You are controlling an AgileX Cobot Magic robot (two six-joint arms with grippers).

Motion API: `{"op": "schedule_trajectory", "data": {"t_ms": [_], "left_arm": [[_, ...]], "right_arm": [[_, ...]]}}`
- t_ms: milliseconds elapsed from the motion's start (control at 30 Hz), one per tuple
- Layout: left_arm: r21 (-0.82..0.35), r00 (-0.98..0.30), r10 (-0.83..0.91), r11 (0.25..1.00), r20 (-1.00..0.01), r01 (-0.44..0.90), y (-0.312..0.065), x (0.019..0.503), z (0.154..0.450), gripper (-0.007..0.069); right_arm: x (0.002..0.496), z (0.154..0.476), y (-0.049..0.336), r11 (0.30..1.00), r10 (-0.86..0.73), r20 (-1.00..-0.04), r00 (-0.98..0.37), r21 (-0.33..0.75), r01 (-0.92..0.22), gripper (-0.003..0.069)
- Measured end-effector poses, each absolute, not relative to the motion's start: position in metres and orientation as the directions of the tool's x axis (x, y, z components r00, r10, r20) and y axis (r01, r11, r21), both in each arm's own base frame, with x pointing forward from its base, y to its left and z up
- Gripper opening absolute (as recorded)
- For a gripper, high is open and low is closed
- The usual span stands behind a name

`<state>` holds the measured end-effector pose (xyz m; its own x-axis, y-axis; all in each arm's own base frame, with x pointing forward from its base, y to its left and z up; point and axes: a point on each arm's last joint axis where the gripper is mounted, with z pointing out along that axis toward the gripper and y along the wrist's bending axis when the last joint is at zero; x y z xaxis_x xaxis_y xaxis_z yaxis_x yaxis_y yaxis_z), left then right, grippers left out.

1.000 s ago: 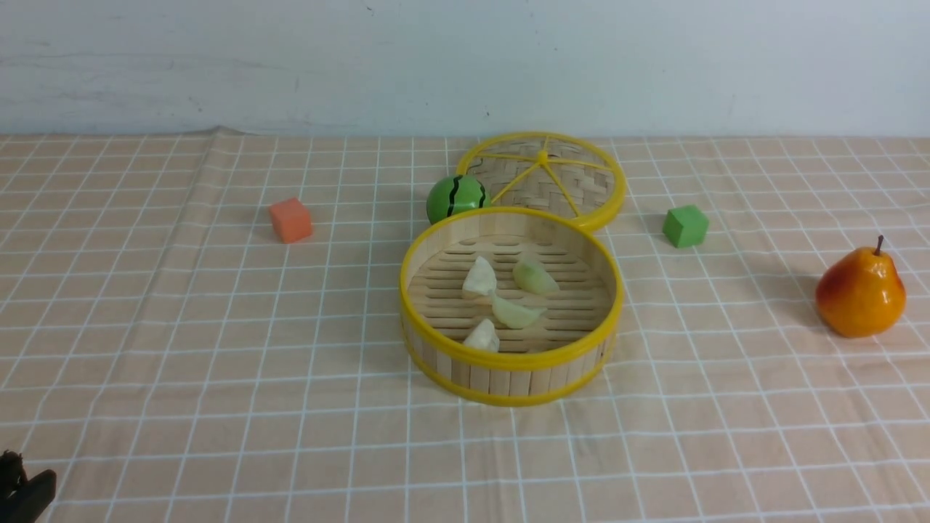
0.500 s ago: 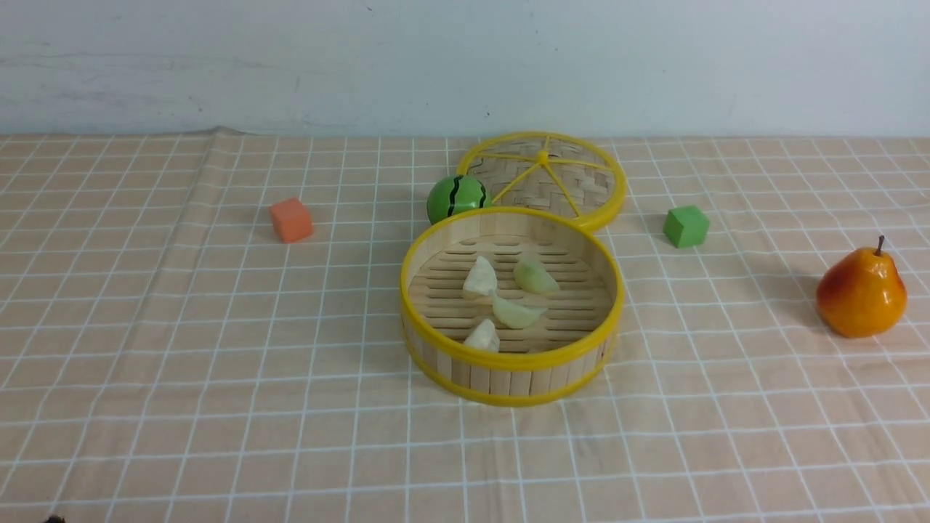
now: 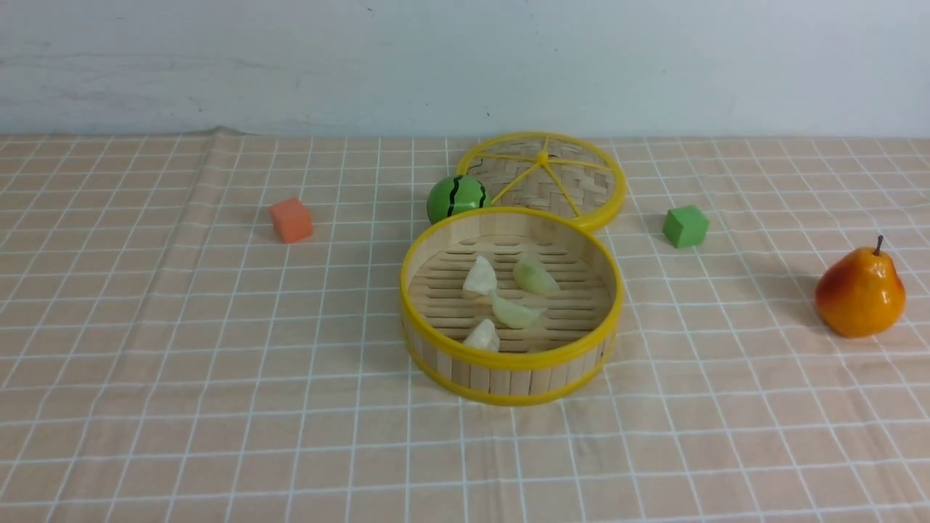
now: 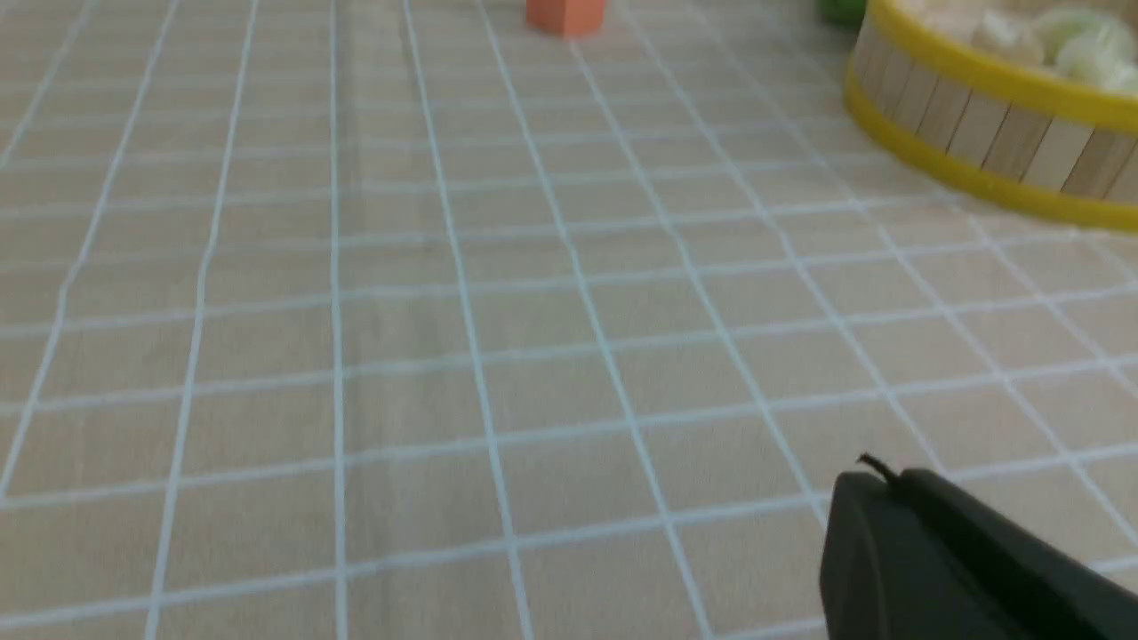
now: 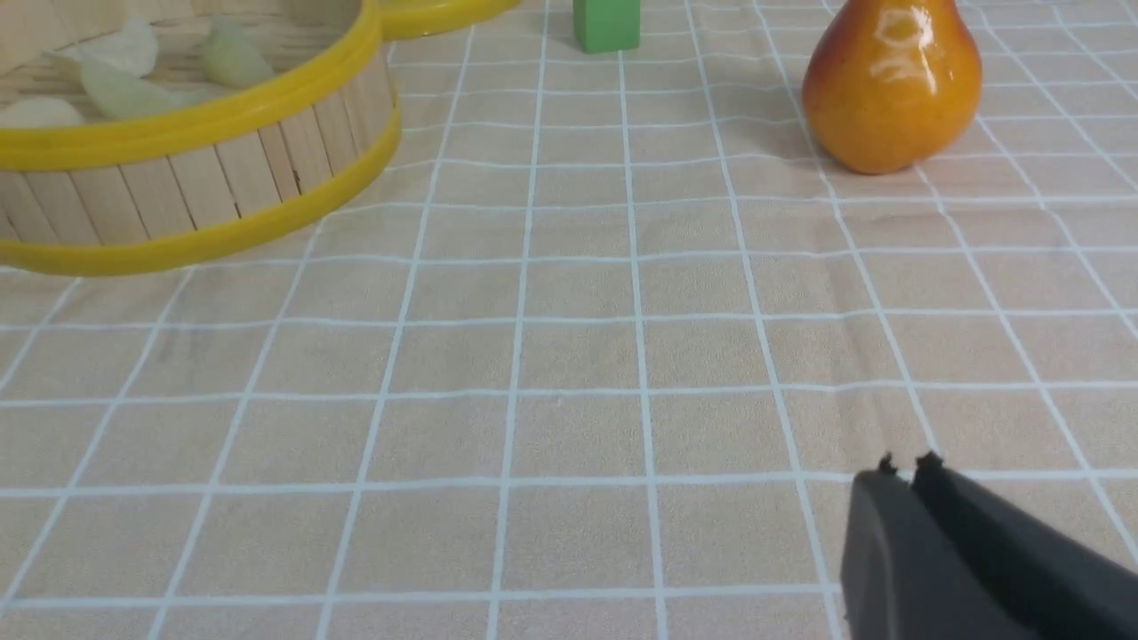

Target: Put the dumplings into the steamer on the table with the brown tablecloth.

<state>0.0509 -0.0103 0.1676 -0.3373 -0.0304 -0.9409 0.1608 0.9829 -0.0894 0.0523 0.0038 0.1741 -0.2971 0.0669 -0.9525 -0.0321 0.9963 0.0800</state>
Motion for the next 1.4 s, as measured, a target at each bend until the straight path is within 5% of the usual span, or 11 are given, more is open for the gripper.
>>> {"op": "schedule_trajectory", "data": {"t_ms": [1400], "left_arm": [[-0.092, -0.340, -0.032, 0.983, -0.940, 0.161, -0.0103, 0.0508, 0.1674, -0.0014]], "right_arm": [[0.0523, 0.1741, 0.0038, 0.996, 0.067, -0.952, -0.297, 0.080, -0.032, 0.0080]]}}
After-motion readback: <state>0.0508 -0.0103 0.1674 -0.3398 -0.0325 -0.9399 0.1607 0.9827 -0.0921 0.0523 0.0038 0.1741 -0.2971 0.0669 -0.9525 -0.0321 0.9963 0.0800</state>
